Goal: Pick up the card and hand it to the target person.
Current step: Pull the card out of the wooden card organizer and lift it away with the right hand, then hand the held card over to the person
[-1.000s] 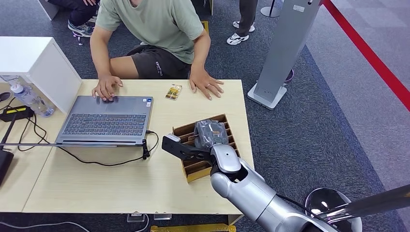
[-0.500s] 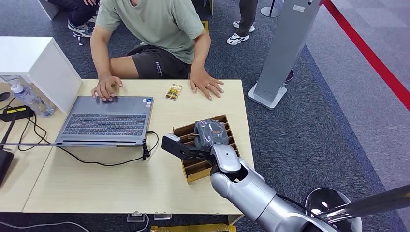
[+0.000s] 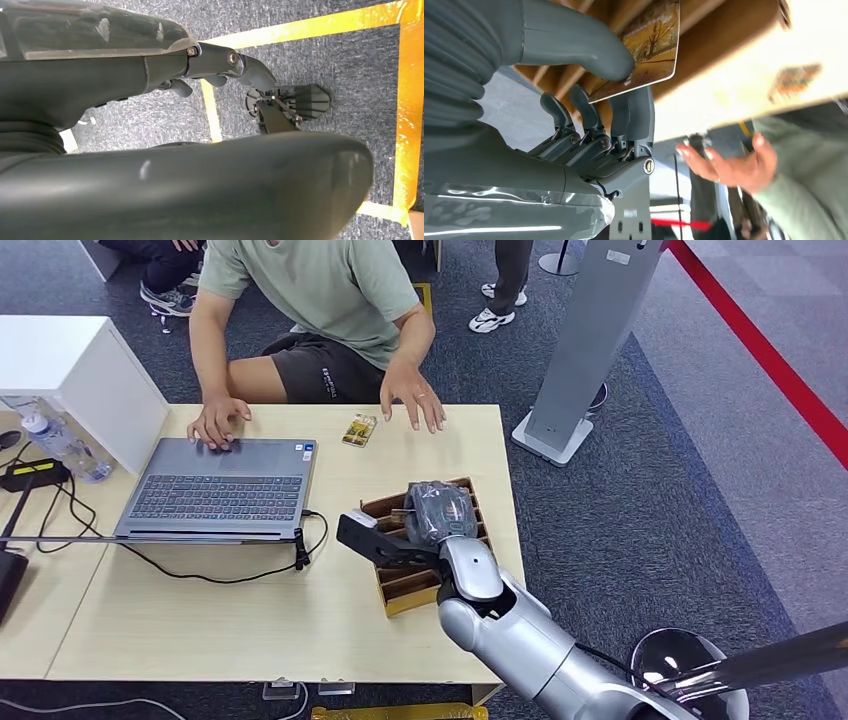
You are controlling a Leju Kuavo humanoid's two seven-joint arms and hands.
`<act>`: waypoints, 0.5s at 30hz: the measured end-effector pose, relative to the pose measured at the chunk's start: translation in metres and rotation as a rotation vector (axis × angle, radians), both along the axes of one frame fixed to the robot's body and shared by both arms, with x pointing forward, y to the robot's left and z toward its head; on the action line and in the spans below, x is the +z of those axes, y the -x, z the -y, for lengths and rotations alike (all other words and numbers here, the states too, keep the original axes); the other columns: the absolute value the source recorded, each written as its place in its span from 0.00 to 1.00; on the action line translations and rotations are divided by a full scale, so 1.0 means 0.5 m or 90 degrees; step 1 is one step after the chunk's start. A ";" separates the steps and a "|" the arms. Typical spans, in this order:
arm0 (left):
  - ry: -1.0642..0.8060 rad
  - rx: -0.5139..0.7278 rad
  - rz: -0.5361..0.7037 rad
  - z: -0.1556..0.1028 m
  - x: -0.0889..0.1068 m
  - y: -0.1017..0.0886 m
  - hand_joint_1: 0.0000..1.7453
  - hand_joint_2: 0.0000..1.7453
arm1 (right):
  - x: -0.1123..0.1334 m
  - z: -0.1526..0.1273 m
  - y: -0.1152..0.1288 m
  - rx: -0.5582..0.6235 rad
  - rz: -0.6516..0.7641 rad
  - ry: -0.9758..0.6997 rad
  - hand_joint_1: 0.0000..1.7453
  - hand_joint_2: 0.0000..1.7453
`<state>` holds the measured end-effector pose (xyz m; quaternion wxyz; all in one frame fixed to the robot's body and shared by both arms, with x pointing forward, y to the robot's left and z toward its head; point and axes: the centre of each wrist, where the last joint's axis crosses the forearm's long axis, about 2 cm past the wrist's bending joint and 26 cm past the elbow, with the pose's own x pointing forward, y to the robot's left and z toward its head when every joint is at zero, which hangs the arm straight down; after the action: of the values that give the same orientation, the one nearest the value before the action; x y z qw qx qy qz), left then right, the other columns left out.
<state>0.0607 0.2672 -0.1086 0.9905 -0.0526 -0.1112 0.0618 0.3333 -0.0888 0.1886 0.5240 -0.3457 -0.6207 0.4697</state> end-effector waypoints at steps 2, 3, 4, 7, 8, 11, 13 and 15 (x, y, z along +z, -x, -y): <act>0.000 0.000 0.000 0.000 0.000 0.000 0.00 0.00 | 0.014 0.006 -0.001 0.002 0.032 -0.017 0.84 1.00; -0.001 0.000 0.000 0.000 0.000 0.001 0.00 0.00 | 0.022 0.009 -0.002 0.002 0.050 -0.026 0.84 1.00; -0.001 0.000 0.000 0.000 0.000 0.001 0.00 0.00 | 0.030 0.013 -0.002 0.003 0.070 -0.036 0.84 1.00; -0.002 0.001 0.002 0.000 0.000 0.002 0.00 0.00 | 0.057 0.028 -0.005 0.003 0.142 -0.066 0.84 1.00; -0.002 0.001 0.003 0.000 0.000 0.002 0.00 0.00 | 0.066 0.034 -0.005 0.003 0.167 -0.075 0.84 1.00; -0.005 0.001 0.004 0.000 0.000 0.003 0.00 0.00 | 0.092 0.055 -0.009 -0.004 0.246 -0.098 0.84 1.00; -0.007 0.001 0.004 0.000 -0.001 0.003 0.00 0.00 | 0.106 0.068 -0.014 -0.009 0.283 -0.108 0.84 1.00; -0.007 -0.001 0.004 0.000 -0.001 0.003 0.00 0.00 | 0.115 0.079 -0.018 -0.011 0.304 -0.113 0.84 1.00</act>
<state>0.0590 0.2674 -0.1089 0.9904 -0.0471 -0.1147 0.0603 0.3425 -0.1280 0.2458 0.3950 -0.4050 -0.7625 0.3139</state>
